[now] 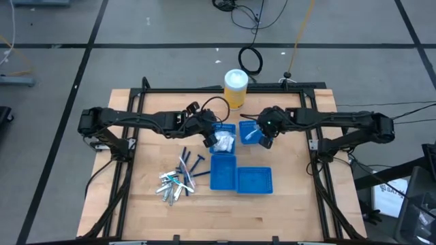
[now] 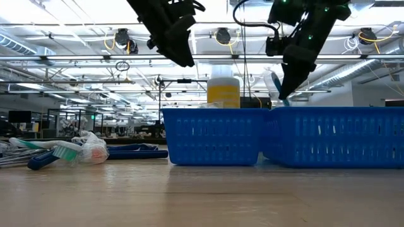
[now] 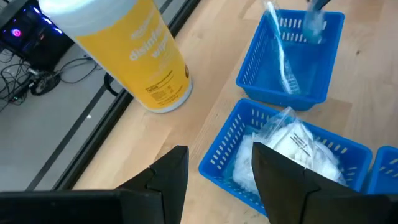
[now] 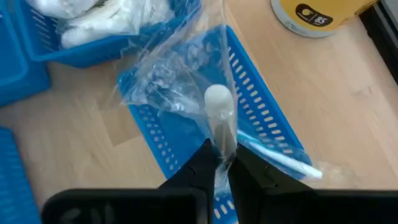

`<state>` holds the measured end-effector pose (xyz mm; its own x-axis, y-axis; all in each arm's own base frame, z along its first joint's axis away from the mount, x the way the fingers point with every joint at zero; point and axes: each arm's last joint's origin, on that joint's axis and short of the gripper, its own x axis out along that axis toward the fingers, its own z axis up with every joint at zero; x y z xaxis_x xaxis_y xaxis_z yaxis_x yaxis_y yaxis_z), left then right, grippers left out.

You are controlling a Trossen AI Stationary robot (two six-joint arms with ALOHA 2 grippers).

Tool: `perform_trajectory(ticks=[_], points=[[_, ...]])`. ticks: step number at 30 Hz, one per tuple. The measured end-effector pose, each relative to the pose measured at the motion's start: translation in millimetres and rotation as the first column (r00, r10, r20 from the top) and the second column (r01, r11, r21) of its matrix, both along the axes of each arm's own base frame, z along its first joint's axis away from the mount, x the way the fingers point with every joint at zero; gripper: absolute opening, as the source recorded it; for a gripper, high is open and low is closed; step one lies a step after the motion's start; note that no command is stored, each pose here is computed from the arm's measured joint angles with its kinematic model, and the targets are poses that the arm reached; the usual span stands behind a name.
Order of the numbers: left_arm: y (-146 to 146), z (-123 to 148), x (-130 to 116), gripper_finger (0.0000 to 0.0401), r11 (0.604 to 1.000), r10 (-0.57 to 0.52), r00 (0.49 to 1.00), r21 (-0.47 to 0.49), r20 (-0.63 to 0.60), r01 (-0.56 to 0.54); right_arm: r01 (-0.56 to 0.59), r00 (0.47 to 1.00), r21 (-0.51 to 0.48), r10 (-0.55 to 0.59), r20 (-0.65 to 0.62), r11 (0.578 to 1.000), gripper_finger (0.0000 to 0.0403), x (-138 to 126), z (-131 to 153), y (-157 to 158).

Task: Pick & Place Travel size toiletries
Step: Put the blue toothbrush into the top right blue bin, then put the red toothbrush into the top right blue bin

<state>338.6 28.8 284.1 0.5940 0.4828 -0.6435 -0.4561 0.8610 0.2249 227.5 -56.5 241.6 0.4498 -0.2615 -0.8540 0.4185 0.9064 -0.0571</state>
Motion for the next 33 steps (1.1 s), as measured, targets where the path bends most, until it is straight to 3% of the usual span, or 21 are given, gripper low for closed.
perform_trajectory(ticks=[13,27,33], points=[[-0.1,-3.4,-3.8,0.0175,1.0,0.015,0.999,-0.015,-0.044,-0.015,-0.005,0.999,-0.009,0.005,0.039,1.0,0.01,2.5,2.9,-0.3],[-0.1,-3.4,-3.8,0.0175,1.0,0.016,0.999,-0.016,-0.043,-0.016,0.014,0.998,-0.003,-0.014,0.06,1.0,0.0238,3.8,3.7,-0.4],[-0.2,-5.0,-5.7,0.0175,1.0,0.017,0.997,-0.018,-0.069,-0.018,0.024,0.993,-0.043,-0.018,0.115,0.999,0.025,8.4,7.4,-2.3]])
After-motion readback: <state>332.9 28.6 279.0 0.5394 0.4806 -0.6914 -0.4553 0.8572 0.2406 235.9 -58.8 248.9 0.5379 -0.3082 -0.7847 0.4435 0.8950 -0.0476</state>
